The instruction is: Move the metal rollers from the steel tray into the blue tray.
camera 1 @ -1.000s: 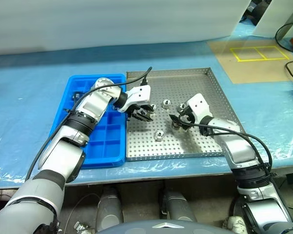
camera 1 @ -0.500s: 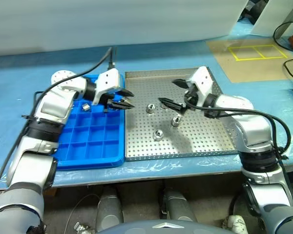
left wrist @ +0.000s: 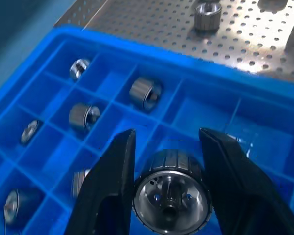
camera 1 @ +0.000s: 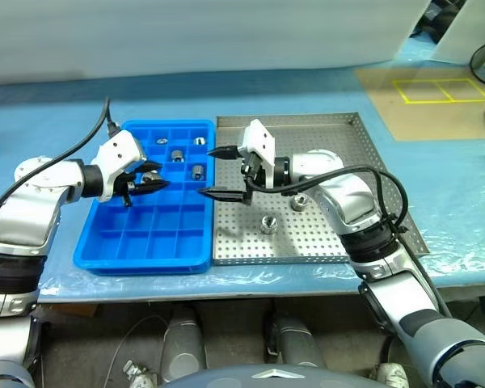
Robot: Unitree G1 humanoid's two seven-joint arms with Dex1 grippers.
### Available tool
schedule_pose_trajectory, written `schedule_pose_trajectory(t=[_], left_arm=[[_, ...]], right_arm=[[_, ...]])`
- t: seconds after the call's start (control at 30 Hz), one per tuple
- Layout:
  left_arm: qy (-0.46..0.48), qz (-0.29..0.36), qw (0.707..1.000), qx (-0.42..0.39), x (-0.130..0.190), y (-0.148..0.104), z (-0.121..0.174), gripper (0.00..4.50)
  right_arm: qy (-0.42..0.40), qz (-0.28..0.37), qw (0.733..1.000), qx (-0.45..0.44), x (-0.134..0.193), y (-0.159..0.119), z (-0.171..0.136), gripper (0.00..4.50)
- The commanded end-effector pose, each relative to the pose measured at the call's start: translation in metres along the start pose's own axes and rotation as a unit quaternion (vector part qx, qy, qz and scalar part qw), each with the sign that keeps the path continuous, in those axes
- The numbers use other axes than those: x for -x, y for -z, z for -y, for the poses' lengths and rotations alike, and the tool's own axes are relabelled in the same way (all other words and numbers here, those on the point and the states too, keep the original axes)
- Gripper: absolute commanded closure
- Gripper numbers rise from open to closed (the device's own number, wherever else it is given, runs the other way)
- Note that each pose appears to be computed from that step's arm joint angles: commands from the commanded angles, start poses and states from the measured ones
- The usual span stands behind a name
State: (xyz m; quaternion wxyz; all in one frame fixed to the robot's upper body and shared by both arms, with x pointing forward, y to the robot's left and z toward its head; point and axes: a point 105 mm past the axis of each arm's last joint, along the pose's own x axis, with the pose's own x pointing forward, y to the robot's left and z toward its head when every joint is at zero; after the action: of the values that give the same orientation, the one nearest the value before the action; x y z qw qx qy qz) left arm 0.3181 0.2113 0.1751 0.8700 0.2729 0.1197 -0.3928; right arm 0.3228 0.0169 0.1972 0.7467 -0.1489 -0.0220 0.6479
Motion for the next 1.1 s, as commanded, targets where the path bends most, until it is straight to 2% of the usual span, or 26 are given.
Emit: schedule_pose_trajectory(t=[0.03,0.17,0.4,0.7,1.1], left_arm=[[-0.062,0.002,0.998,-0.014,0.021,-0.008,-0.010,2.81],[-0.130,-0.030,0.991,-0.005,0.025,0.007,-0.025,2.81],[-0.150,-0.015,0.988,0.022,0.004,0.011,-0.025,2.81],[-0.201,-0.008,0.977,0.071,-0.014,0.025,-0.043,2.81],[-0.189,-0.021,0.977,0.093,-0.041,0.040,-0.038,2.81]], right_arm=[[-0.030,0.018,0.999,0.026,-0.014,-0.012,-0.003,0.00],[-0.054,0.023,0.998,0.036,-0.025,-0.014,-0.007,0.00],[-0.064,0.013,0.997,0.040,-0.026,-0.008,-0.010,0.00],[-0.036,0.003,0.999,0.029,-0.020,-0.001,-0.005,0.00],[-0.005,-0.013,0.999,0.030,-0.014,0.006,0.003,0.00]])
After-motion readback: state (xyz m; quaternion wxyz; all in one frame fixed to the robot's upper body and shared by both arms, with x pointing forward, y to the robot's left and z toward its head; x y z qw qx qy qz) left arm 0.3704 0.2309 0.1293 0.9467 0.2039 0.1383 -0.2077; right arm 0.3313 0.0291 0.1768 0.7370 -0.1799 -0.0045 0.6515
